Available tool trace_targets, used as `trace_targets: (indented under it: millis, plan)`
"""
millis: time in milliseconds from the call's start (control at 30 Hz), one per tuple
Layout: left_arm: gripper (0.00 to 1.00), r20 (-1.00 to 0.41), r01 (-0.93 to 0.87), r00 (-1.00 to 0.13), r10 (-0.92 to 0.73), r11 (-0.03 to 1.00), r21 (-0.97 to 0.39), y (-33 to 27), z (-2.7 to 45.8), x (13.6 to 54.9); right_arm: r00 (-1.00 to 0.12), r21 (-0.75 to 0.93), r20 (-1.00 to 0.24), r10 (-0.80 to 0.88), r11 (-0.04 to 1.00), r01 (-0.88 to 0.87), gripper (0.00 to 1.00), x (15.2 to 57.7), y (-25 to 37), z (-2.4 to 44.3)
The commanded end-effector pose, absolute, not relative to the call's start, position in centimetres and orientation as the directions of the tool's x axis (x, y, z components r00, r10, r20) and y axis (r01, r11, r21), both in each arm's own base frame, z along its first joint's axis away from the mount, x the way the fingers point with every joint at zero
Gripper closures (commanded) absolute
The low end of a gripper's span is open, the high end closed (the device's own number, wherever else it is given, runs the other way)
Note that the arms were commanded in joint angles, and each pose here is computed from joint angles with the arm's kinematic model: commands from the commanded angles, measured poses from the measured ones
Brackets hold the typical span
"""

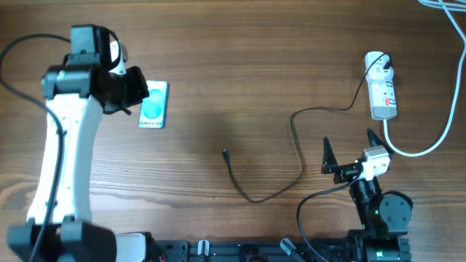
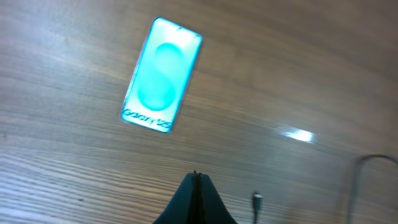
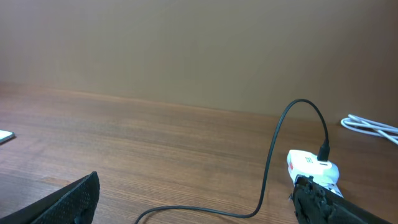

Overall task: Plug charger to phone and switch on socket
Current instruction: 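Move the left gripper over the Galaxy S25 phone and lower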

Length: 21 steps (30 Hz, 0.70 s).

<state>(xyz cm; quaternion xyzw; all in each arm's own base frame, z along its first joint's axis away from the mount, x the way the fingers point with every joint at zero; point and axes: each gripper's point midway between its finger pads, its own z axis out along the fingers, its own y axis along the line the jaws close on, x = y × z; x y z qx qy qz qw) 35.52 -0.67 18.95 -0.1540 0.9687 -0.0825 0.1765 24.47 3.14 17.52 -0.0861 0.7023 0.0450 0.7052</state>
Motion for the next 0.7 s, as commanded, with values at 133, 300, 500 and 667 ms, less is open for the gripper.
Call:
trace_targets:
  millis: [133, 300, 500, 667]
  plan:
    - [0.96, -0.237, -0.321, -0.911, -0.338, 0.941, -0.108, 0.8, 13.1, 38.3, 0.022, -0.073, -0.997, -0.07, 0.978, -0.197, 0.0, 24.4, 3.4, 17.7]
    - [0.85, -0.244, -0.335, -0.909, -0.338, 0.941, -0.054, 1.8, 9.2, 40.8, 0.022, -0.073, -0.997, -0.07, 0.978, -0.197, 0.0, 24.4, 3.4, 17.7]
    - [0.0, -0.177, -0.275, -0.945, -0.274, 0.961, -0.02, 1.8, 4.7, 41.5, 0.022, -0.073, -0.997, -0.07, 0.978, -0.197, 0.0, 24.4, 3.4, 17.7]
    - [0.0, -0.111, -0.237, -0.965, -0.236, 0.971, -0.003, 1.7, 1.9, 40.8, 0.022, -0.073, -0.997, -0.07, 0.978, -0.197, 0.0, 24.4, 3.4, 17.7]
